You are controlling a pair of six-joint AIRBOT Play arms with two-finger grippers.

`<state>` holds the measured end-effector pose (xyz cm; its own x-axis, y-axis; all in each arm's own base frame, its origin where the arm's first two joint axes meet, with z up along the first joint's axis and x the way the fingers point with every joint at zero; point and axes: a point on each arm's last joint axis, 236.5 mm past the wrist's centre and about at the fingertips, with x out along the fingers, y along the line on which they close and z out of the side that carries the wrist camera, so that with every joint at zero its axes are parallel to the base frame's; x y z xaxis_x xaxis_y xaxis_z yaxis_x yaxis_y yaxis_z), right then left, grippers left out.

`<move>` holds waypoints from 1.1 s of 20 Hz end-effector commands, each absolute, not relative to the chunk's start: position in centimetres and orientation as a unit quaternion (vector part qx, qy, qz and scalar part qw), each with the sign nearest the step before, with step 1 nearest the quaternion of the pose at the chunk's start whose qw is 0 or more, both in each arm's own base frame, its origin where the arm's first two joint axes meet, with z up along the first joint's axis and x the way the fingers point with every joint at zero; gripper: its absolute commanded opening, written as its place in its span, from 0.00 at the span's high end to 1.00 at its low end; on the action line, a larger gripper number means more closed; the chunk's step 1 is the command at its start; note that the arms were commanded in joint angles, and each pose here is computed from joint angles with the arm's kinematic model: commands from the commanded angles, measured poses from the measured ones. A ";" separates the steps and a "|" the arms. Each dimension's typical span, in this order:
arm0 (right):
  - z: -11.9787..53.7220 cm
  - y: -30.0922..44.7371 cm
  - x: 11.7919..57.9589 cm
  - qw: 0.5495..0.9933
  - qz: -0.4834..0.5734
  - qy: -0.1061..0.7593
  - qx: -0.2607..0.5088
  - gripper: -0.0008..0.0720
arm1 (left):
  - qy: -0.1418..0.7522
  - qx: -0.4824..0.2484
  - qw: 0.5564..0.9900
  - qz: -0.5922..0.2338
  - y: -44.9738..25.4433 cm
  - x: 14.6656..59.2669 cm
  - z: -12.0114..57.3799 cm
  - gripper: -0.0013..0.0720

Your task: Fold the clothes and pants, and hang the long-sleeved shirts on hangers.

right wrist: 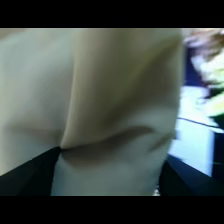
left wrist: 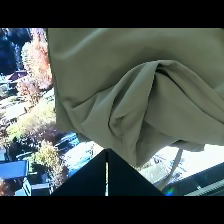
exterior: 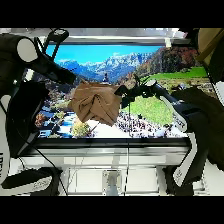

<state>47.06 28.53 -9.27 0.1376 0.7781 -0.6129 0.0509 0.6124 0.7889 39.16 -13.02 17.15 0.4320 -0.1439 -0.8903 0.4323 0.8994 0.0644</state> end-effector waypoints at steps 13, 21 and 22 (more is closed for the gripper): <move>-0.4 15.1 50.7 0.714 0.253 0.596 0.266 0.96 | 0.505 0.143 0.834 -0.173 -13.0 39.2 17.1 0.97; 5.4 -10.0 47.5 0.763 0.075 0.548 0.334 0.96 | 0.505 0.143 0.834 -0.173 -13.0 39.2 17.1 0.97; 6.9 -13.3 46.2 0.772 0.049 0.530 0.348 0.96 | 0.504 0.143 0.834 -0.173 -13.0 39.2 17.1 0.97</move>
